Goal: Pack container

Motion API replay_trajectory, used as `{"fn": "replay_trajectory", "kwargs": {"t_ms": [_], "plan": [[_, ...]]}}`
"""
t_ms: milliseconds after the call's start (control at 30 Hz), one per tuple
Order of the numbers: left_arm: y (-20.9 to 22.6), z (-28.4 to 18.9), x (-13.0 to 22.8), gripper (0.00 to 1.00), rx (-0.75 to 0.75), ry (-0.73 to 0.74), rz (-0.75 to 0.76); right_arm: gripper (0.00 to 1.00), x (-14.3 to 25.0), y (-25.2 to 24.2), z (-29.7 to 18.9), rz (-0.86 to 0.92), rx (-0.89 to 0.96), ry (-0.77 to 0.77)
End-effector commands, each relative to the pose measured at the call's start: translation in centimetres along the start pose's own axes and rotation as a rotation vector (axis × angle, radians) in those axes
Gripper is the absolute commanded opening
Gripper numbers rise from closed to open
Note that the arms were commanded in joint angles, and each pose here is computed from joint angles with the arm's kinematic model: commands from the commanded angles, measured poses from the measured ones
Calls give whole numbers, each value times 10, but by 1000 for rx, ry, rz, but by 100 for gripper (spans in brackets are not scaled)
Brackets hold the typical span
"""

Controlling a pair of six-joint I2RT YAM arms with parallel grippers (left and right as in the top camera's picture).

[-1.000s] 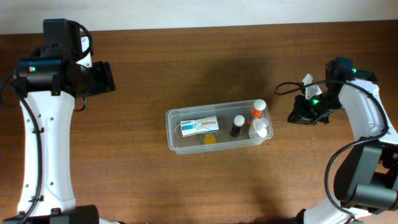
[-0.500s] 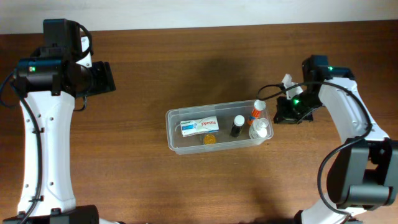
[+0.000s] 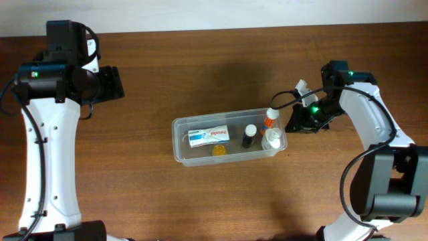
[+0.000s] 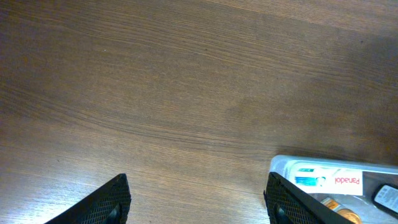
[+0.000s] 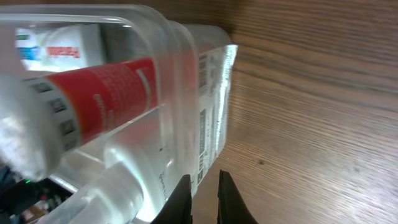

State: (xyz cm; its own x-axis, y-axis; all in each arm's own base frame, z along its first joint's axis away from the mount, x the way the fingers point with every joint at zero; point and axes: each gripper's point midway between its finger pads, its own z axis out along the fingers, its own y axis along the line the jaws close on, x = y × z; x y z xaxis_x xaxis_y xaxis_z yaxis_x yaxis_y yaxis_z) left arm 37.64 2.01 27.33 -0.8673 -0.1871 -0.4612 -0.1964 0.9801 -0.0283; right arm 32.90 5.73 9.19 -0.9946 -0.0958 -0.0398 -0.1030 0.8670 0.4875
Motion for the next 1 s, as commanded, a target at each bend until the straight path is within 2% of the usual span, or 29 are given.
{"fn": "replay_trajectory", "kwargs": {"t_ms": [0,233,367,533,967], "plan": [[0,-2,-1,70,4,-4,-10,8,-6,19,1,-54,-97,-18],[0,-2,-1,70,4,-4,-10,8,-6,23,4,-70,-84,-9],[0,-2,-1,70,4,-3,-10,8,-11,4,2,17,5,-28],[0,-2,1,70,3,2,-10,9,-13,-12,-7,52,13,-57],[0,-2,1,70,3,2,-10,9,-4,-11,-14,-16,-48,-44]]}}
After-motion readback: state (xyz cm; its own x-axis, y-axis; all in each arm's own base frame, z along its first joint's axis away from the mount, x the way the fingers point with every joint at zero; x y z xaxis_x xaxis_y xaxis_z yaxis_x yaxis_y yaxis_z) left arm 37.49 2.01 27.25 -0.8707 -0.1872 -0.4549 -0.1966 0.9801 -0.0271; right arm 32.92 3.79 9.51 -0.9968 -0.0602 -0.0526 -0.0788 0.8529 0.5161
